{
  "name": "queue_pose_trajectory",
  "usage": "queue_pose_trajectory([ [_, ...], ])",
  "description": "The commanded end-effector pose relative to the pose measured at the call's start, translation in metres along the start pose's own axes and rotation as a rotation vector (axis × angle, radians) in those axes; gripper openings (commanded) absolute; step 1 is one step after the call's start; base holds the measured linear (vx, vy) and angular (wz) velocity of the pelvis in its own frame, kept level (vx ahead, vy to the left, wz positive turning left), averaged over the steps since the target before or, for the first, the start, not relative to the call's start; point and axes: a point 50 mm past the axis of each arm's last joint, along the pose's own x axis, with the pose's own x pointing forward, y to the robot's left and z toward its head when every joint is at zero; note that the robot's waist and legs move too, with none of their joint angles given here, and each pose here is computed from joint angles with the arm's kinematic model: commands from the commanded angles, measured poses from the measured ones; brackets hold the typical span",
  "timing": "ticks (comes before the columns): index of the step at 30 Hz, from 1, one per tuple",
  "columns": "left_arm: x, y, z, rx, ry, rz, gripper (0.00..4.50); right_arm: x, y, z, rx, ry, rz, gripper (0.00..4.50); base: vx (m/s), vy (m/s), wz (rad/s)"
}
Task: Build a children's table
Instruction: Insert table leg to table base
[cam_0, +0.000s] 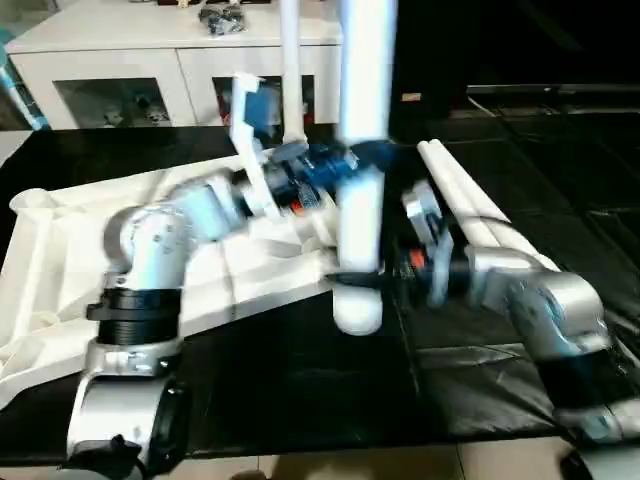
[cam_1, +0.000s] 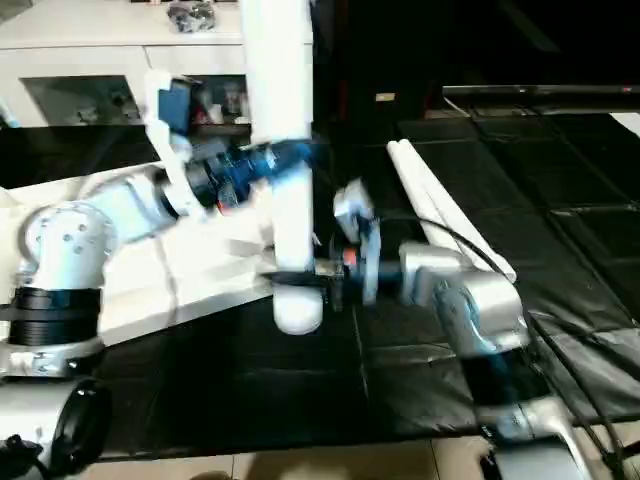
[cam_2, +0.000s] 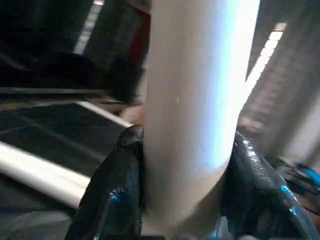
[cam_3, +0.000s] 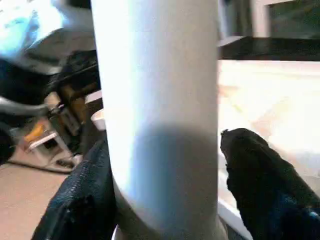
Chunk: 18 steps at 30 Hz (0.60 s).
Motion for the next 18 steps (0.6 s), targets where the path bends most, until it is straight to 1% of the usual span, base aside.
queue_pose_trajectory([
  [1,0.007,-0.007,0.007,0.027,-0.005,-0.014,1.84,-0.007,-0.008,0.004,-0.010,-0.009,-0.084,3.52,0.000,0.000,0.00],
  [2,0.007,-0.005,0.008,0.046,-0.002,0.028,1.84,-0.009,-0.008,0.004,-0.005,-0.013,-0.089,3.52,0.000,0.000,0.00],
  [3,0.008,-0.003,0.009,0.065,0.004,0.081,1.83,-0.013,-0.008,0.006,0.052,-0.018,-0.099,3.62,0.000,0.000,0.00],
  [4,0.009,-0.002,0.009,0.069,0.005,0.093,1.83,-0.014,-0.008,0.006,0.061,-0.021,-0.099,3.74,0.000,0.000,0.00],
  [5,0.009,-0.002,0.009,0.069,0.005,0.093,1.82,-0.014,-0.008,0.006,0.061,-0.021,-0.099,3.81,0.000,0.000,0.00],
  [6,0.010,-0.001,0.009,0.082,0.012,0.126,1.82,-0.017,-0.010,0.009,0.061,-0.027,-0.126,3.84,0.000,0.000,0.00],
  [7,0.010,0.000,0.008,0.087,0.016,0.136,1.82,-0.018,-0.012,0.009,0.035,-0.025,-0.149,3.84,0.000,0.000,0.00],
  [8,0.010,0.000,0.007,0.088,0.020,0.143,1.82,-0.018,-0.012,0.009,0.027,-0.025,-0.149,3.84,0.000,0.000,0.00],
  [12,0.012,0.001,0.005,0.097,0.035,0.154,1.82,-0.016,-0.011,0.008,0.005,-0.010,-0.156,3.84,0.000,0.000,0.00],
  [15,0.014,0.000,0.005,0.111,0.051,0.153,1.81,-0.013,-0.007,0.007,0.009,0.000,-0.121,3.84,0.000,0.000,0.00],
  [18,0.015,0.000,0.005,0.122,0.060,0.160,1.81,-0.013,-0.007,0.006,0.006,0.001,-0.116,3.84,0.000,0.000,0.00],
])
